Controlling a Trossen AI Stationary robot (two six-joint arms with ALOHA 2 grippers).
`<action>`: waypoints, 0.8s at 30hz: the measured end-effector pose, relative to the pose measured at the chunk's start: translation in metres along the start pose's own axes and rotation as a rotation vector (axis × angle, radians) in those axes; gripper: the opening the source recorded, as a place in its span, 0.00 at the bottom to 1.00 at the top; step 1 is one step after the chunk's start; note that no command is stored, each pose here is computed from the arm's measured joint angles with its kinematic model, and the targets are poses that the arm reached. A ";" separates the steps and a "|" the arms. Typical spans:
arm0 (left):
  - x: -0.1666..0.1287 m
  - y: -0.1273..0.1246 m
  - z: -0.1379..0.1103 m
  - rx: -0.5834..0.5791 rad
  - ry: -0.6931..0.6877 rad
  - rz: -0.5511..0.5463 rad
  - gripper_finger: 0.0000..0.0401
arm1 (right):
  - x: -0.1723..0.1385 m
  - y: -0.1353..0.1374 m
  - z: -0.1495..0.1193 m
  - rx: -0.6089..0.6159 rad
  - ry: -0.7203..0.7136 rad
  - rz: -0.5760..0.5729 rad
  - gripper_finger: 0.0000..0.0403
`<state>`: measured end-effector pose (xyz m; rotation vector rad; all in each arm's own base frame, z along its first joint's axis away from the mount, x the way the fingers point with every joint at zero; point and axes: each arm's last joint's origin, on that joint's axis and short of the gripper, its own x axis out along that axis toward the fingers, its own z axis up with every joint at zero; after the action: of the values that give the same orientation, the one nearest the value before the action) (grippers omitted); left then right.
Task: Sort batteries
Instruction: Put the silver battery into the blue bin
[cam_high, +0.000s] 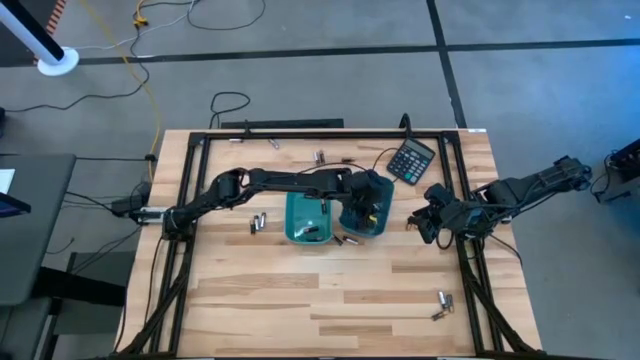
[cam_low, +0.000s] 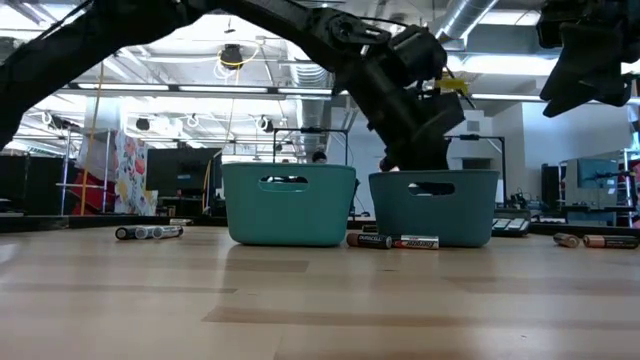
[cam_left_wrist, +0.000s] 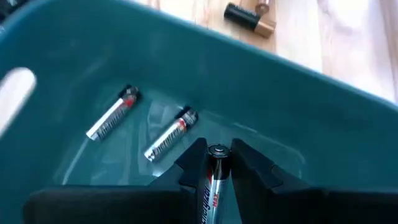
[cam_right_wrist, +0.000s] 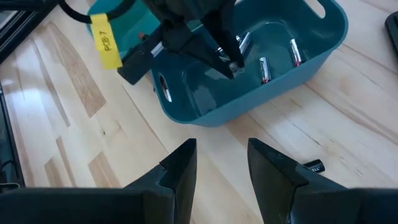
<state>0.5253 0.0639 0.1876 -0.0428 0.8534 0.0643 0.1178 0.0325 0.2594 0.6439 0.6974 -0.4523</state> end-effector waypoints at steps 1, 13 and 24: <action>0.002 0.001 0.000 0.003 -0.002 0.003 0.13 | 0.000 0.000 0.000 -0.001 0.000 0.000 0.39; 0.018 0.010 -0.014 -0.095 0.064 0.013 0.15 | 0.000 0.000 0.000 -0.006 0.003 -0.002 0.39; 0.017 0.011 -0.014 -0.104 0.060 0.016 0.25 | 0.000 0.000 0.000 -0.012 0.004 -0.001 0.39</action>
<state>0.5254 0.0748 0.1654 -0.1359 0.9102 0.1224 0.1175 0.0326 0.2592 0.6330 0.7037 -0.4480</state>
